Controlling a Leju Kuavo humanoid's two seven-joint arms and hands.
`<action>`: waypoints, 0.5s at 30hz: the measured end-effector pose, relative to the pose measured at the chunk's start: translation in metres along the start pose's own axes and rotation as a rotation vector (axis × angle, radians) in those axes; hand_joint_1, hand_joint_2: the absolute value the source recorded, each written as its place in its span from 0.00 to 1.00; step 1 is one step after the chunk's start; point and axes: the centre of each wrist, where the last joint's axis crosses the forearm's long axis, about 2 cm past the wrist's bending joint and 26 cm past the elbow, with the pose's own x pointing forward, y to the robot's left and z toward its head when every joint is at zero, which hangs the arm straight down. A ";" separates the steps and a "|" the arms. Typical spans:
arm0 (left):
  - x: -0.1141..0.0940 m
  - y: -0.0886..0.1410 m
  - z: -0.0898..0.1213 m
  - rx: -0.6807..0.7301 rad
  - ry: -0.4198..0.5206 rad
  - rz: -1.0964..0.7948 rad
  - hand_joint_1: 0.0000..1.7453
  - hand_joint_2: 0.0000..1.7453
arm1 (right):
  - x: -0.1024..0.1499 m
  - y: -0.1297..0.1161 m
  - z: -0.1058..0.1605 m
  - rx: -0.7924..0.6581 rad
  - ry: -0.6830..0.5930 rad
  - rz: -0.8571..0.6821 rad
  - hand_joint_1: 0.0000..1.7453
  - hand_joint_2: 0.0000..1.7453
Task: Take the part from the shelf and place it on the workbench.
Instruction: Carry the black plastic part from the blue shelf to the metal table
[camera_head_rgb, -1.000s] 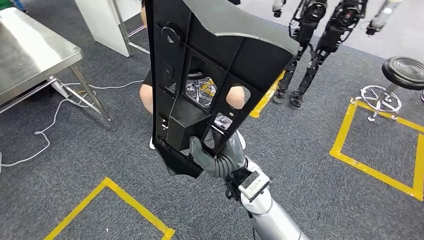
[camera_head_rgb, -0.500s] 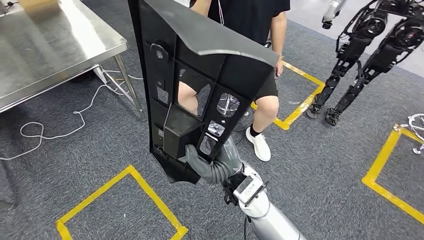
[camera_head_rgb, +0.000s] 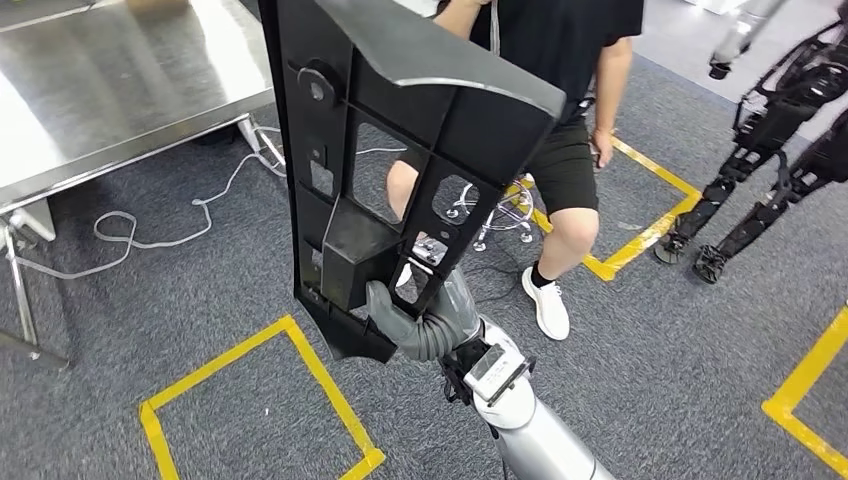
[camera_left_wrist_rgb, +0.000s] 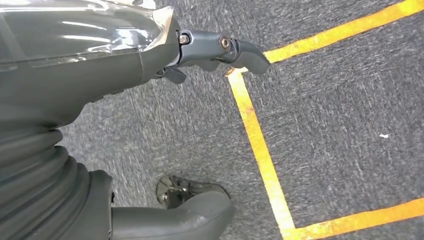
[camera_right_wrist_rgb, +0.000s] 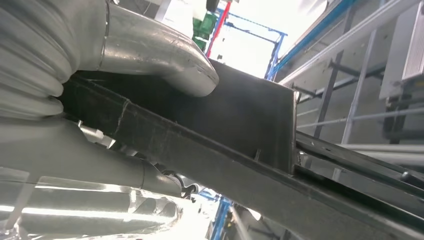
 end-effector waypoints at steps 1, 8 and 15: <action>0.000 0.000 0.000 -0.002 -0.002 0.001 0.00 1.00 | 0.000 -0.001 -0.001 -0.001 -0.002 0.002 1.00 1.00; 0.001 -0.003 0.000 -0.017 -0.013 -0.008 0.00 1.00 | -0.003 -0.006 0.004 -0.012 0.005 0.009 1.00 1.00; 0.001 -0.005 0.001 -0.025 -0.015 -0.021 0.00 1.00 | -0.006 -0.005 0.008 -0.007 0.018 0.009 1.00 1.00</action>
